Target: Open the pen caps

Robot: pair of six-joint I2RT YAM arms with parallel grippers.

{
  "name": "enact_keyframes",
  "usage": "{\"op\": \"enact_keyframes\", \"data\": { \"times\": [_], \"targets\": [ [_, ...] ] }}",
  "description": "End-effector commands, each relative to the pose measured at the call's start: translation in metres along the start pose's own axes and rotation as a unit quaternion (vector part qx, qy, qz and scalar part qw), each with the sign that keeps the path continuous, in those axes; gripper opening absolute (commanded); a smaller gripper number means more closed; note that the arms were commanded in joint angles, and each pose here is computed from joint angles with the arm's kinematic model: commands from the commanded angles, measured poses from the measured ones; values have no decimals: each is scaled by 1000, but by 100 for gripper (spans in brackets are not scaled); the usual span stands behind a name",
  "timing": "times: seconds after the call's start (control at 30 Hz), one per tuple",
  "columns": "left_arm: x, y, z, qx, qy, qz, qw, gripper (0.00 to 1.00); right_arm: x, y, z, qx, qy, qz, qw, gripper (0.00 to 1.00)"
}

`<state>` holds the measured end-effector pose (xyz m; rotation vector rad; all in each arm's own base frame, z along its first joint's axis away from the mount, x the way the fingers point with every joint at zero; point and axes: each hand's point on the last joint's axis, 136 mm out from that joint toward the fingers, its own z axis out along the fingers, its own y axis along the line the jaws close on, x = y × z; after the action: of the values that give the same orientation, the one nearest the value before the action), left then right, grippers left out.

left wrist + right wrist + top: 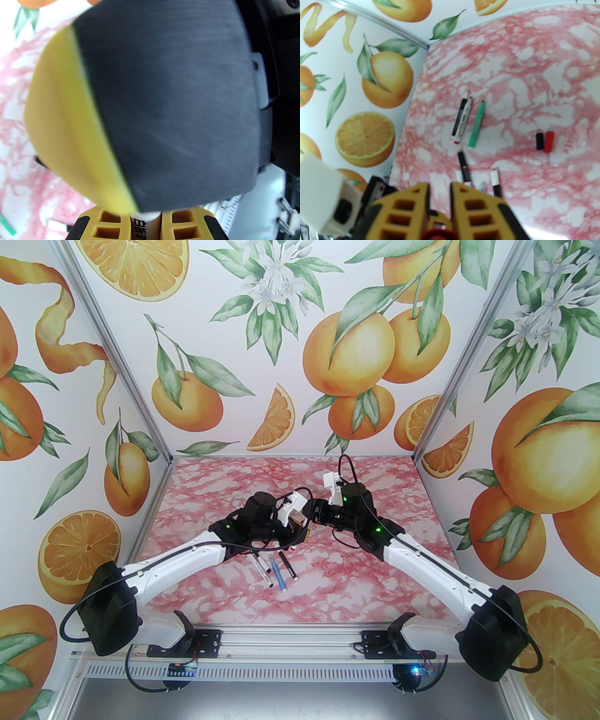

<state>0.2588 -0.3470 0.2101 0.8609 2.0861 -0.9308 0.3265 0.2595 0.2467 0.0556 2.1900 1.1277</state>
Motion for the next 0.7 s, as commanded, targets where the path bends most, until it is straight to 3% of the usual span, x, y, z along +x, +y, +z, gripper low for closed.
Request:
{"op": "enact_keyframes", "data": {
  "times": [0.0, 0.2, 0.27, 0.4, 0.67],
  "targets": [
    [36, -1, -11, -18, 70, 5, 997, 0, -71, -43, -15, 118, -145, 22, 982, 10],
    [31, -2, -6, -11, 69, 7, 998, 0, -79, -46, -13, 126, -156, 23, 979, 10],
    [13, 0, -2, 16, 59, -7, 998, 0, -88, -27, -2, 59, -147, -6, 987, 11],
    [-11, 14, -8, 31, 33, -36, 998, 0, -86, -15, 13, 23, -111, -39, 993, 11],
    [-33, 29, -18, -6, 17, -21, 1000, 0, -71, -42, 20, 96, -72, -61, 991, 11]
  ]
}}
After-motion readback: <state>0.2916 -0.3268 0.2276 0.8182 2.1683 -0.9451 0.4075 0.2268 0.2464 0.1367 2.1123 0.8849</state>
